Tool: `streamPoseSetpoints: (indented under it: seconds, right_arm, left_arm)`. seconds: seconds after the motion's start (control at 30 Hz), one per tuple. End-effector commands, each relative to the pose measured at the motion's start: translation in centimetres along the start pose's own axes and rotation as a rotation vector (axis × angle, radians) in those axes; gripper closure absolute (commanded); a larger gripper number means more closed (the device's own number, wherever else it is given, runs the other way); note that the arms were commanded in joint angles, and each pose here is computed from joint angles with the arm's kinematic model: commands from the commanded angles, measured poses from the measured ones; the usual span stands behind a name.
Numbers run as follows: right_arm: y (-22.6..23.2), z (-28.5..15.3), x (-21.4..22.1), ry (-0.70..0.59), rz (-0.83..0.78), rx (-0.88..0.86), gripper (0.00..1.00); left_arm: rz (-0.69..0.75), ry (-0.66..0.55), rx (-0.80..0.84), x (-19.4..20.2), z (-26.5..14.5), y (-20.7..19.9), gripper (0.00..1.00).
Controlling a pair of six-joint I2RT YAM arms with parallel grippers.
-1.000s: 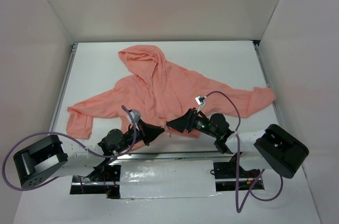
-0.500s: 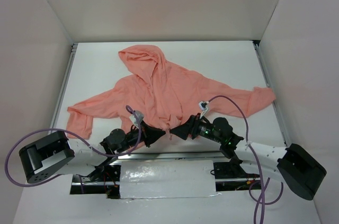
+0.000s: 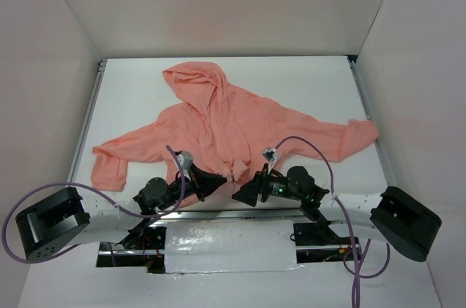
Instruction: Zip up the jacket
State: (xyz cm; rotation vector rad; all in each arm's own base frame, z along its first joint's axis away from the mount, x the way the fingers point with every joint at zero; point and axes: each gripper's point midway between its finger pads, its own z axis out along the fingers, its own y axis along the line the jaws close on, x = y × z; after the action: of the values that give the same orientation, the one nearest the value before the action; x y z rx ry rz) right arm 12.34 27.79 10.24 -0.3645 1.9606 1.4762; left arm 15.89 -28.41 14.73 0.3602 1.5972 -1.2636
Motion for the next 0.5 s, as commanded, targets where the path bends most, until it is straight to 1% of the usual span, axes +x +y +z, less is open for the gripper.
streamPoseSetpoints:
  seconds: [0.0, 0.13, 0.23, 0.47]
  right_arm:
    - [2.8, 0.8, -1.4, -0.040, -0.075, -0.119, 0.08]
    - [3.4, 1.4, -2.0, -0.059, -0.086, -0.140, 0.10]
    - [3.9, 1.7, -2.4, -0.080, -0.086, -0.168, 0.10]
    - [4.5, 2.6, -2.4, -0.085, -0.081, -0.215, 0.13]
  left_arm:
    - [0.026, 0.049, -0.016, 2.5, -2.7, 1.3, 1.00]
    - [0.027, 0.052, -0.018, 2.6, -2.8, 1.4, 1.00]
    - [0.025, 0.055, -0.016, 2.7, -2.8, 1.4, 1.00]
    - [0.025, 0.049, -0.002, 2.6, -2.7, 1.1, 1.00]
